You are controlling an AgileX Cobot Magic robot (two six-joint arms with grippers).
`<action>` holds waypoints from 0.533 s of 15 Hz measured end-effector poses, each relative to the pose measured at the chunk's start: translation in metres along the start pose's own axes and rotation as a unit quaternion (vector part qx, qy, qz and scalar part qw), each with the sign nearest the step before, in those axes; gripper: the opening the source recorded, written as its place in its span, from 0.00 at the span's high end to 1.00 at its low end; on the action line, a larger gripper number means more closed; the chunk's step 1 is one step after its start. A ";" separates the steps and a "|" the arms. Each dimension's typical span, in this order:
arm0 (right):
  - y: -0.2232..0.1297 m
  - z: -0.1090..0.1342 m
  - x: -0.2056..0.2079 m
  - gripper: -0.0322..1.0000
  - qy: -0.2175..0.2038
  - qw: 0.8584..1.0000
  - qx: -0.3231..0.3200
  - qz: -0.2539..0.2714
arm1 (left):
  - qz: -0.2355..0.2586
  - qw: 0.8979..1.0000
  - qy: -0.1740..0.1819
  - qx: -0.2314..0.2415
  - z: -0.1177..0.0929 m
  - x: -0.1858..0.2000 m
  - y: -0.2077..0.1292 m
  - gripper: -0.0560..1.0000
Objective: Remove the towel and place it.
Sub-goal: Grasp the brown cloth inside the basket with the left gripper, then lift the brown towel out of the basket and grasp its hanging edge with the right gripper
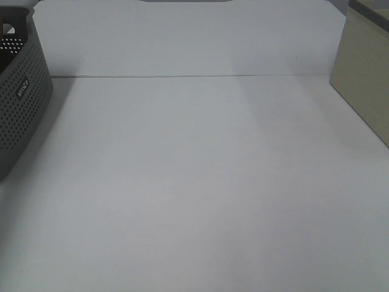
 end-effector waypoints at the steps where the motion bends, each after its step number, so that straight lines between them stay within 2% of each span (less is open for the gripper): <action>1: 0.000 0.000 0.000 0.20 0.000 1.000 0.000 0.000 | -0.018 1.000 0.004 0.014 -0.001 0.016 0.006 0.95; 3: 0.000 0.000 0.000 0.20 0.000 1.000 0.000 0.000 | -0.060 0.997 0.003 0.041 -0.005 0.049 0.019 0.95; 5: 0.000 0.000 0.000 0.20 0.000 1.000 0.000 0.000 | -0.090 0.995 0.004 0.048 -0.010 0.075 0.029 0.95; 8: 0.000 0.000 0.000 0.20 0.000 1.000 0.000 0.000 | -0.150 0.988 0.009 0.023 -0.033 0.127 0.055 0.95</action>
Point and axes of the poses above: a point on each arm's last joint axis where the gripper is mounted, x pointing back along that axis away from the gripper, z along the wrist's bending axis when the last joint is at zero, y = z × x, the point moved 10 cm from there along -x, pointing out along that axis toward the gripper, and after that the axes turned 4 degrees about x, right-handed, at the moved point
